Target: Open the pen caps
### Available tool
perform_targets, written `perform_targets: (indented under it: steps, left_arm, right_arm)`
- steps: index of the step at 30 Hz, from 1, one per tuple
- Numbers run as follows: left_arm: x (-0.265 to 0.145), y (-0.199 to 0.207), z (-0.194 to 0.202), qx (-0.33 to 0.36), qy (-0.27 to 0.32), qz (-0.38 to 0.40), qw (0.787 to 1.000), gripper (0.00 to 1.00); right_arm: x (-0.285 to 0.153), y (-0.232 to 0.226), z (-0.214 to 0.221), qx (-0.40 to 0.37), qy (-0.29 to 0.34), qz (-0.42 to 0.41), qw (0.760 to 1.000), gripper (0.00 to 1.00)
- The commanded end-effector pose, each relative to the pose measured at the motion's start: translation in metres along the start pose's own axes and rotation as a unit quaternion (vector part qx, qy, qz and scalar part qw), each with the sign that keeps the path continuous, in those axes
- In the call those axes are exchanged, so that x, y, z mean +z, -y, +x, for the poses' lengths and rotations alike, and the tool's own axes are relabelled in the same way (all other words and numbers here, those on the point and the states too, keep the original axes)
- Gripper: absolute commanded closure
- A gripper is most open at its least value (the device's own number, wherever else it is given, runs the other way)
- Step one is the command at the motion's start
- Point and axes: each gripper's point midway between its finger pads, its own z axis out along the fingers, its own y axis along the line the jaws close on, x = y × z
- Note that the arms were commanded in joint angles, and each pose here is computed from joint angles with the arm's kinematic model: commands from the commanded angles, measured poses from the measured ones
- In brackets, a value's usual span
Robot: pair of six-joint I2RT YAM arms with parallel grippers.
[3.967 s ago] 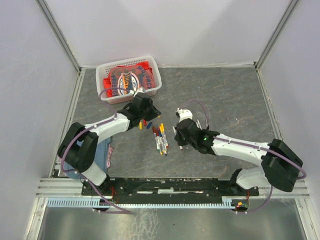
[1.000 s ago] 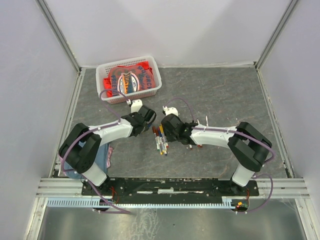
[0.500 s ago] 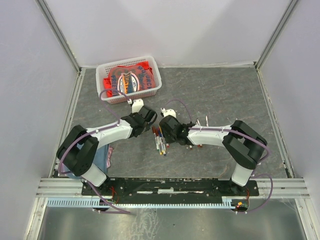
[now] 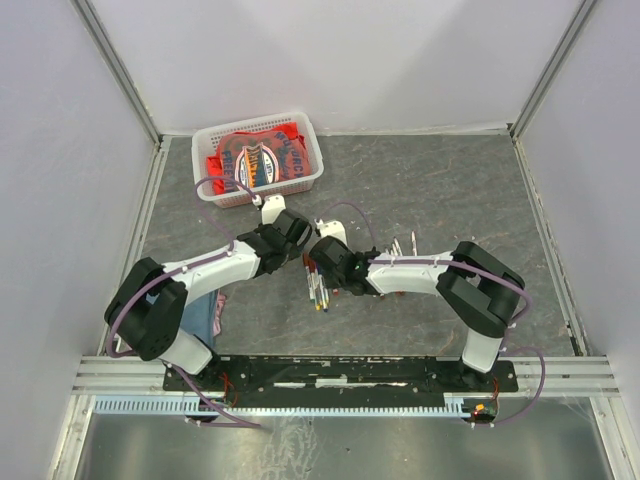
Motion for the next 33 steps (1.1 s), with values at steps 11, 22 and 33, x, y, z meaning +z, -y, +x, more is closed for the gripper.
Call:
perform_targets:
  steps: [11,22,33]
  left_arm:
    - [-0.009,0.023,-0.013,-0.038,0.007,0.047,0.998,0.55]
    - [-0.034,0.061,-0.021,-0.11,-0.009,0.157,0.981,0.5]
    - [-0.045,0.073,-0.019,-0.142,-0.037,0.215,0.966,0.47]
  right_arm:
    - [-0.003,0.018,0.026,0.016,-0.022,0.038,0.999,0.98]
    - [-0.024,0.019,0.002,0.047,0.035,0.02,0.998,0.99]
    - [-0.047,0.002,-0.01,0.06,0.067,-0.025,0.996,0.99]
